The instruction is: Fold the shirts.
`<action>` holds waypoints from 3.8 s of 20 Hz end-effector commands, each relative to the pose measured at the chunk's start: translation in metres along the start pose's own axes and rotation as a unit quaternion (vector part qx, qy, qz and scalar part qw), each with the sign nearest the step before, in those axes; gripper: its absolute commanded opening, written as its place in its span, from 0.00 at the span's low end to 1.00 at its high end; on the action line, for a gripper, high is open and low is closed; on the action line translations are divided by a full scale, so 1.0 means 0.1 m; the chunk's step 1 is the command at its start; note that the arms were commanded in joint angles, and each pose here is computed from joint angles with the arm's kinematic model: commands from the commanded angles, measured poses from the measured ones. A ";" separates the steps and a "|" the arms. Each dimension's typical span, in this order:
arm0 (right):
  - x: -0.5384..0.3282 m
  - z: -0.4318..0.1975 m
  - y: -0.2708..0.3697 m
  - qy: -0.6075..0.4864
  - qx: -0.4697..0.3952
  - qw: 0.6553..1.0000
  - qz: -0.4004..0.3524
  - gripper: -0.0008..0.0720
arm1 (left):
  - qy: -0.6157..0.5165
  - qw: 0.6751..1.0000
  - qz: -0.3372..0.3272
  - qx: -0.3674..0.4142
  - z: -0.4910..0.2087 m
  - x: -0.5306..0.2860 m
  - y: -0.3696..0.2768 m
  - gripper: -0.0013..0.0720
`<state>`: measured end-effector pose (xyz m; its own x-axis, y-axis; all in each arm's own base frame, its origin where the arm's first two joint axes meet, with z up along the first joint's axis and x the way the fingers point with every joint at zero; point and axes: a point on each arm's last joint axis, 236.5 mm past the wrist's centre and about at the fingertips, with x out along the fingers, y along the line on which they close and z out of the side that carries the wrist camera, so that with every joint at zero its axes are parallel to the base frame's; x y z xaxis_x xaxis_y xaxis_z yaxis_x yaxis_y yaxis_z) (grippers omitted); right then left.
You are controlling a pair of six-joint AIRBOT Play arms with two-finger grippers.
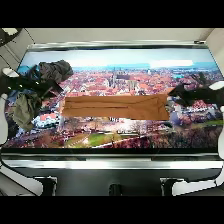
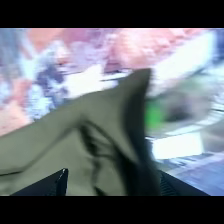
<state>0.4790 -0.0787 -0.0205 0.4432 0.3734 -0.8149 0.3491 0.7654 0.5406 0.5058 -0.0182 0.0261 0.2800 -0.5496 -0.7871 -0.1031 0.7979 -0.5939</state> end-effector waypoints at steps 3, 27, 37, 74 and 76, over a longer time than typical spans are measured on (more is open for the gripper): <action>0.04 -0.44 -0.53 0.125 0.092 0.988 0.015 0.97 | -0.067 0.996 -0.001 0.054 0.04 -0.68 -0.51 0.94; 0.23 -0.69 1.04 0.126 -0.056 0.982 0.131 0.06 | 0.038 0.975 -0.060 0.210 -1.27 0.59 -2.19 0.06; -1.39 -1.19 1.53 0.071 -0.155 0.982 0.079 0.06 | 0.127 0.967 -0.163 0.151 -2.32 2.25 -3.07 0.06; 0.82 -2.15 2.97 0.177 -0.152 0.949 0.213 0.96 | -0.178 0.931 -0.082 0.308 -0.88 -1.35 -2.97 0.06; 0.65 -1.79 2.51 0.162 -0.145 0.965 0.148 0.95 | -0.183 0.931 -0.060 0.311 -0.83 -1.34 -2.89 0.06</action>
<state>0.4460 0.2862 0.0340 0.1872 0.7910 -0.5825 -0.0570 0.6007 0.7974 0.4174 -0.2037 0.2921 0.5550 -0.6462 -0.5238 0.5025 0.7623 -0.4079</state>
